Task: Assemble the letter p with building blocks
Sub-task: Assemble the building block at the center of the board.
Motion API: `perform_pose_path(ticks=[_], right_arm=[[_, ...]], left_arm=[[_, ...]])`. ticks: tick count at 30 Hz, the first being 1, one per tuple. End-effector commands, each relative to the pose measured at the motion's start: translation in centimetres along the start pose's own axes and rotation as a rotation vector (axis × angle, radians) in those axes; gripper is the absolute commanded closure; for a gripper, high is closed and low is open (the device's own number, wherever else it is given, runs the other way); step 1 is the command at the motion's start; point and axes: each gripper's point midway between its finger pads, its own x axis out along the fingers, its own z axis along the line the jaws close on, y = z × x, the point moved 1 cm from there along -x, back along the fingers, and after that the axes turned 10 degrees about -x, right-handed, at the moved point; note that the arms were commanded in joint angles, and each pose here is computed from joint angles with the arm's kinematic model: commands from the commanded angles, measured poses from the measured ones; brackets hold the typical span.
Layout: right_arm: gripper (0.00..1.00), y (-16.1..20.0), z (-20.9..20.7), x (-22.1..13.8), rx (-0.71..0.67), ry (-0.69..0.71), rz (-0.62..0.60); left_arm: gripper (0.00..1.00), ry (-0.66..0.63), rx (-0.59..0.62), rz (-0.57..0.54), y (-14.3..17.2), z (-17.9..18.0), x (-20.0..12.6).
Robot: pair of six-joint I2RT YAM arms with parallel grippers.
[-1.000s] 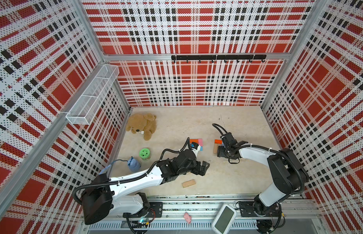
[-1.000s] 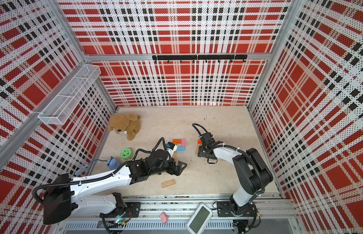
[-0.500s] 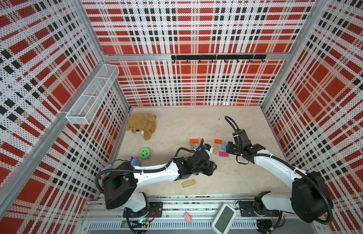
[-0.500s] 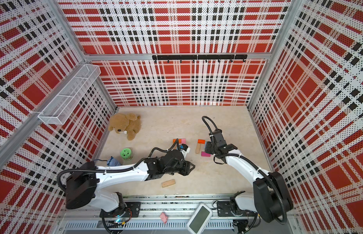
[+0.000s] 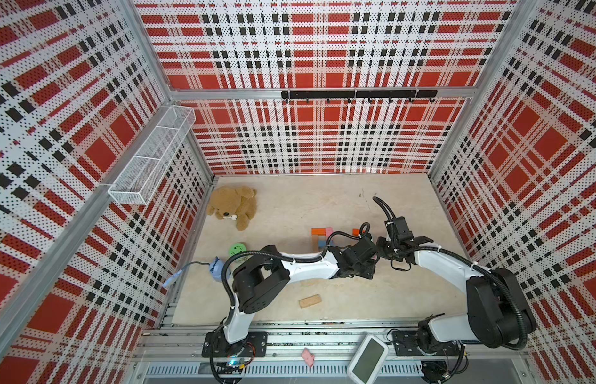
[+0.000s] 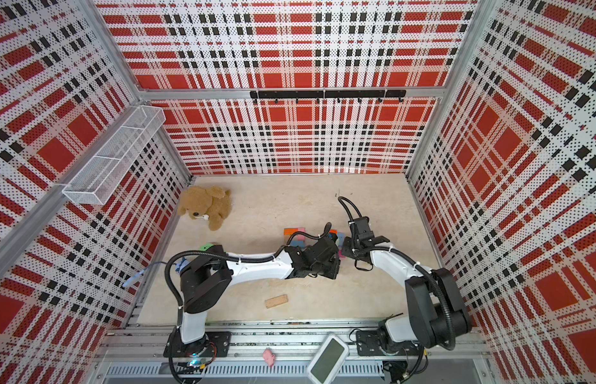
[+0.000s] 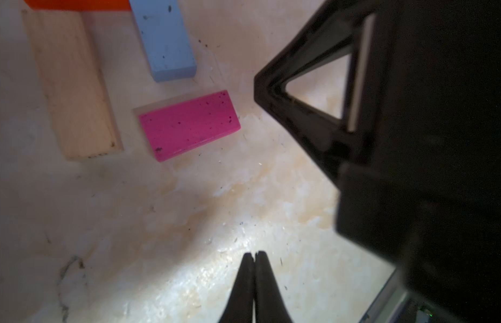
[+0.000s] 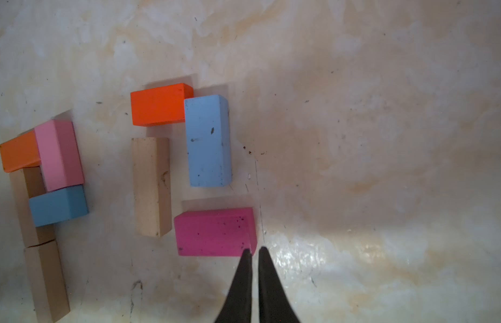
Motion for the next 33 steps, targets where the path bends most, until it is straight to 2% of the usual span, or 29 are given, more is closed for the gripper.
perform_pose_path(ticks=[1,16,33], right_arm=[[0.9,-0.3,-0.1,0.3,0.01,-0.015,-0.013],[0.91,0.4,-0.1,2.0,0.009,-0.009,0.044],[0.92,0.7,0.2,3.6,0.007,-0.018,0.082]], left_arm=[[0.95,-0.026,-0.006,0.01,-0.9,0.6,1.0],[0.96,-0.063,-0.053,0.027,-2.5,3.4,3.6],[0.96,-0.051,-0.066,0.038,-2.9,3.7,4.9]])
